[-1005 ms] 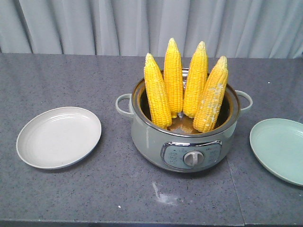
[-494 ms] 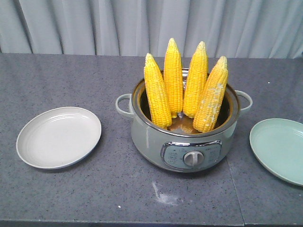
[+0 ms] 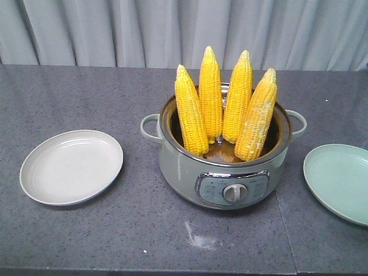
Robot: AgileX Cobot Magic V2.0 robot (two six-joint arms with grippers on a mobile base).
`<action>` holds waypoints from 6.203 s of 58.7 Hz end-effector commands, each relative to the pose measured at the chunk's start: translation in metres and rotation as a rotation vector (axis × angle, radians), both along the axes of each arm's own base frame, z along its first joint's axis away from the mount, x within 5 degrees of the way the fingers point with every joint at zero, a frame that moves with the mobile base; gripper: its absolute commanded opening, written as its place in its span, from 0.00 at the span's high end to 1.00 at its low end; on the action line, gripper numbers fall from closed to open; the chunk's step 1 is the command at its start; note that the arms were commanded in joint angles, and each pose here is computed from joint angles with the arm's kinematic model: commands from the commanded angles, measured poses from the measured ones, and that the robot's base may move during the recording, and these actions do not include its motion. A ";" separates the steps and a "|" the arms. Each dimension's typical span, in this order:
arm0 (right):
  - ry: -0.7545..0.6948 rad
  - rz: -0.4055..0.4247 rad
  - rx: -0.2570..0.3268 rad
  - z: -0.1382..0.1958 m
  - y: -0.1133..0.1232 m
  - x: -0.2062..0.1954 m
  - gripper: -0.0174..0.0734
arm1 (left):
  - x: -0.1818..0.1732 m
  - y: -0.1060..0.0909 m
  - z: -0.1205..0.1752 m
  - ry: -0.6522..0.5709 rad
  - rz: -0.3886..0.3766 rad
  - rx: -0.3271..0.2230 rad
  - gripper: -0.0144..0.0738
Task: Distribute corn equally
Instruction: 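Raise both arms and move grippers above the corn in the pot, then grasp the corn cob nearest the right gripper and lift it out, then grasp the corn cob nearest the left gripper and lift it out, then lower the left cob onto the cream plate and the right cob onto the green plate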
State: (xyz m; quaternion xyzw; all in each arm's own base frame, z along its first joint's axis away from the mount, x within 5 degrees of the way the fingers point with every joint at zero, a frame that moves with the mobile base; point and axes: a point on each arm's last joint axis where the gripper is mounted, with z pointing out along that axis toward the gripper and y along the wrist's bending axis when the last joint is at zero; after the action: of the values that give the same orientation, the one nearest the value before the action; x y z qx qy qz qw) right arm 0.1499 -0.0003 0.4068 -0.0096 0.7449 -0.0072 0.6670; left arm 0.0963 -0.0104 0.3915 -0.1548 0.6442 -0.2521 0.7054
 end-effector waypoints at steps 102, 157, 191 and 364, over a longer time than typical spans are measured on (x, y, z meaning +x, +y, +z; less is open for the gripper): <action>0.393 0.331 0.196 -0.057 0.031 0.200 0.05 | 0.174 -0.133 0.038 0.185 -0.390 0.422 0.42; 0.413 0.430 0.215 -0.044 0.039 0.220 0.82 | 0.174 -0.134 0.037 0.189 -0.390 0.423 0.42; -0.060 0.292 -0.029 0.115 0.004 0.089 0.81 | 0.214 -0.158 0.028 0.268 -0.415 0.430 0.33; 0.804 -0.078 -0.077 -0.021 -0.063 0.173 0.81 | 0.221 -0.072 0.011 0.741 -0.111 0.899 0.85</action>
State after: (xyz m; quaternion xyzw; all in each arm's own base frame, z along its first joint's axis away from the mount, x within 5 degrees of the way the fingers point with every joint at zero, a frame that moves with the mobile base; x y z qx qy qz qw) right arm 0.3146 -0.0595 0.3840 -0.0063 0.9503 -0.0489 0.3073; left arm 0.3129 -0.0839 0.3955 0.1229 0.9155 0.0887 0.3726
